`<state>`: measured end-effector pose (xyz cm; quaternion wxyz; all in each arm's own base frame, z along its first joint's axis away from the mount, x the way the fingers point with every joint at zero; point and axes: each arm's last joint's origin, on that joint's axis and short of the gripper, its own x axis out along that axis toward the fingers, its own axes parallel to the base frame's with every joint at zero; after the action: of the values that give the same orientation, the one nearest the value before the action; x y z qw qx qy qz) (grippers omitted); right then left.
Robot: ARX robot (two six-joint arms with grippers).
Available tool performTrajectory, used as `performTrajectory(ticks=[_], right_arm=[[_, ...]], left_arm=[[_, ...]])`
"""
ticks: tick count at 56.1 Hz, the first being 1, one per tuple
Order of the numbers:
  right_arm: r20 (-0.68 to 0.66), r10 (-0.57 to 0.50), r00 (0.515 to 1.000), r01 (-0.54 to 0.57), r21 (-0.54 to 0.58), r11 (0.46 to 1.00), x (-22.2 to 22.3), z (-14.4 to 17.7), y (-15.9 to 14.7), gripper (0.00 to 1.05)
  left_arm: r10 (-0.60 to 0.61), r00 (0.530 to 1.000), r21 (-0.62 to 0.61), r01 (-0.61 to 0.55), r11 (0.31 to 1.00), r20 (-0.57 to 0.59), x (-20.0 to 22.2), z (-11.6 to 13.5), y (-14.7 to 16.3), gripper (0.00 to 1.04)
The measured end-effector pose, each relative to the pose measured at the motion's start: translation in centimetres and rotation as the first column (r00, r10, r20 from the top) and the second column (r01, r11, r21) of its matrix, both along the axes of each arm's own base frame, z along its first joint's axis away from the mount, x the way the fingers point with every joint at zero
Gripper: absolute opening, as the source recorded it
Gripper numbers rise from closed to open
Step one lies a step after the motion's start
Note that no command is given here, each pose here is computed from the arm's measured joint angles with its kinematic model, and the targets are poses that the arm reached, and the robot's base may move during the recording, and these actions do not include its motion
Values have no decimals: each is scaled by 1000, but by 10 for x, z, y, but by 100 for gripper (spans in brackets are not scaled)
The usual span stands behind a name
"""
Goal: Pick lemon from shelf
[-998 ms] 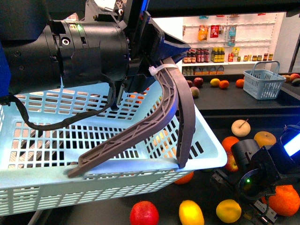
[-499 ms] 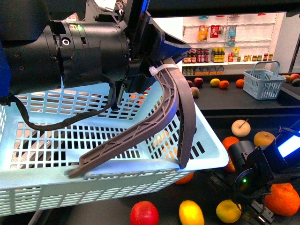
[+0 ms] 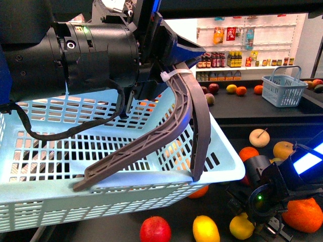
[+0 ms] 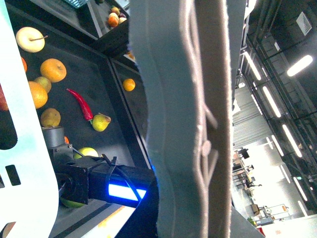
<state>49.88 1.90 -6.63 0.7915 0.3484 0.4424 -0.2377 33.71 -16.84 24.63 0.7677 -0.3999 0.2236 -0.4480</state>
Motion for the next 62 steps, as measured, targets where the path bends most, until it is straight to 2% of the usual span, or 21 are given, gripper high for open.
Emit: performTrajectory(ticks=[10, 17, 24, 33, 41, 46, 53, 62], right_arm=[[91, -6, 996, 15, -93, 996, -2, 36, -14, 48], [235, -19, 972, 61, -170, 984, -1, 91, -34, 47], [409, -25, 912, 121, -211, 970, -6, 159, -53, 47], [583, -7, 813, 130, -171, 977, -27, 237, -63, 47], [660, 46, 750, 9, -81, 997, -44, 273, -51, 47], [706, 82, 704, -160, 44, 986, -53, 283, -31, 47], [743, 140, 654, -379, 162, 911, -61, 280, 7, 47], [757, 185, 626, -504, 212, 837, -70, 271, 39, 46]], left_arm=[[0, 1000, 0, 0, 1000, 0, 0, 0, 0, 8], [0, 1000, 0, 0, 1000, 0, 0, 0, 0, 8], [0, 1000, 0, 0, 1000, 0, 0, 0, 0, 8], [0, 1000, 0, 0, 1000, 0, 0, 0, 0, 8], [0, 1000, 0, 0, 1000, 0, 0, 0, 0, 8], [0, 1000, 0, 0, 1000, 0, 0, 0, 0, 8], [0, 1000, 0, 0, 1000, 0, 0, 0, 0, 8], [1, 1000, 0, -1, 1000, 0, 0, 0, 0, 8]])
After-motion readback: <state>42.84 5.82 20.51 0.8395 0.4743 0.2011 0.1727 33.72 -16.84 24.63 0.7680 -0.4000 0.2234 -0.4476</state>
